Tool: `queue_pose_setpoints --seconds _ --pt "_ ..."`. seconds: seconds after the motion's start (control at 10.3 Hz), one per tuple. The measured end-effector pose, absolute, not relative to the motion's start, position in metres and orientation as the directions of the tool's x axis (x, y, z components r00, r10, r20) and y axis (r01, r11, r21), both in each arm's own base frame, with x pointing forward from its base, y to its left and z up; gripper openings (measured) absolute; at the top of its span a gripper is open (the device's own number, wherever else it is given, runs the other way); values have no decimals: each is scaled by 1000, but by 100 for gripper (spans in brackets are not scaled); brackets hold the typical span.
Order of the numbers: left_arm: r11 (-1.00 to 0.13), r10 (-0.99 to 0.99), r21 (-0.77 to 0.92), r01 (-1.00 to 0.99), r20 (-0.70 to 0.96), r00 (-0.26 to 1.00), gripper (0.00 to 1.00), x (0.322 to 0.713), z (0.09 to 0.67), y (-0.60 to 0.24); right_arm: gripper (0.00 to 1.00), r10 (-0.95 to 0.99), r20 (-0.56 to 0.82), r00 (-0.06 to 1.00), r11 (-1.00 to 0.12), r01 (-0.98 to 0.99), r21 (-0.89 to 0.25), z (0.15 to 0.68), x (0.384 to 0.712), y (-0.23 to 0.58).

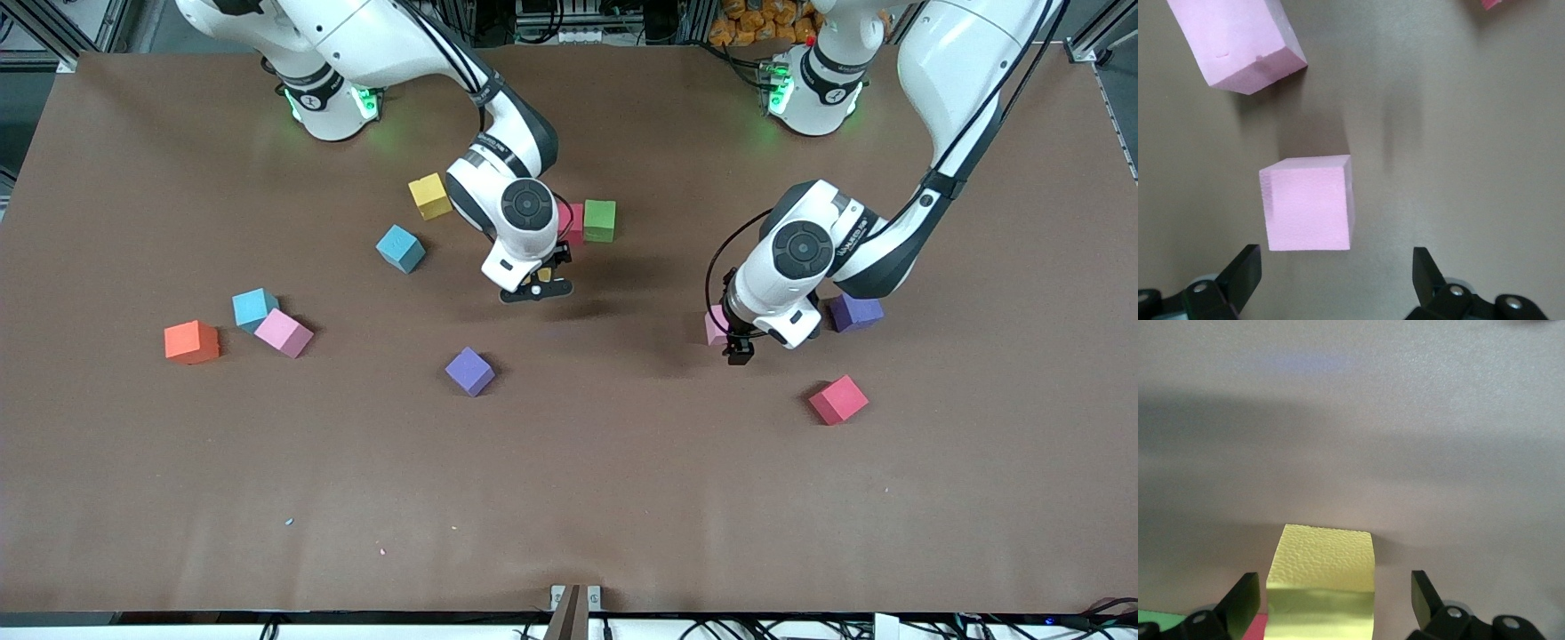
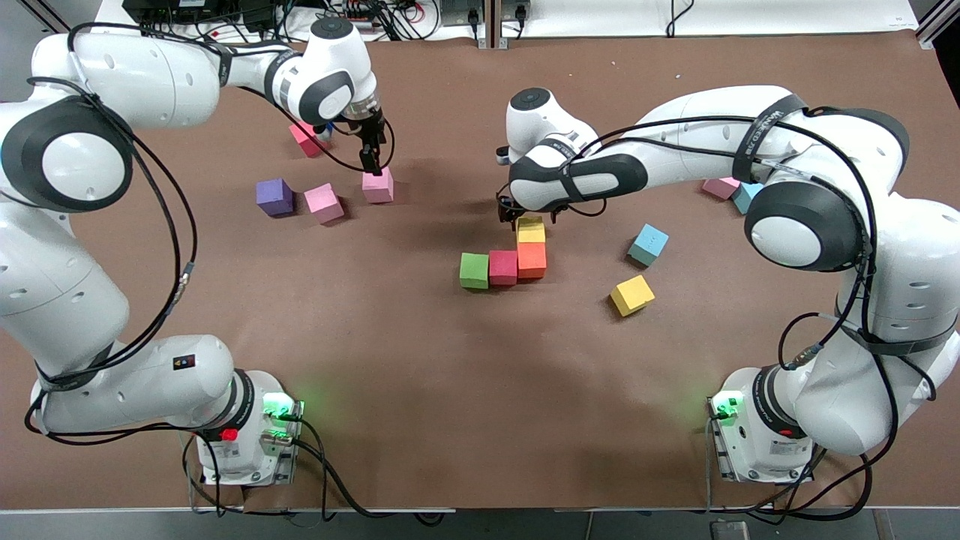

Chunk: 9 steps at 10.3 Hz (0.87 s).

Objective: Arrange 11 blocks into digit 3
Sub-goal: 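Place the yellow cube below the orange cube while the left gripper aligns pink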

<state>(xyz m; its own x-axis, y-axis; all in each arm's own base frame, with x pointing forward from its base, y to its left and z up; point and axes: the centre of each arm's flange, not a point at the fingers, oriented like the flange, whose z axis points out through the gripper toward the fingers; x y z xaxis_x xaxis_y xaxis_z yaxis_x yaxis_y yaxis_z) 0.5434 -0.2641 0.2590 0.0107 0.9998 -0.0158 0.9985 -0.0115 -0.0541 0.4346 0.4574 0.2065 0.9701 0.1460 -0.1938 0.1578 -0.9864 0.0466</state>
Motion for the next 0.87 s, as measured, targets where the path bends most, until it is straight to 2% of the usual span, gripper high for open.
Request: queue_pose_setpoints --seconds 0.87 --pt "-65 997 -88 994 26 67 100 531 226 -260 100 141 -172 975 -988 149 33 242 452 468"
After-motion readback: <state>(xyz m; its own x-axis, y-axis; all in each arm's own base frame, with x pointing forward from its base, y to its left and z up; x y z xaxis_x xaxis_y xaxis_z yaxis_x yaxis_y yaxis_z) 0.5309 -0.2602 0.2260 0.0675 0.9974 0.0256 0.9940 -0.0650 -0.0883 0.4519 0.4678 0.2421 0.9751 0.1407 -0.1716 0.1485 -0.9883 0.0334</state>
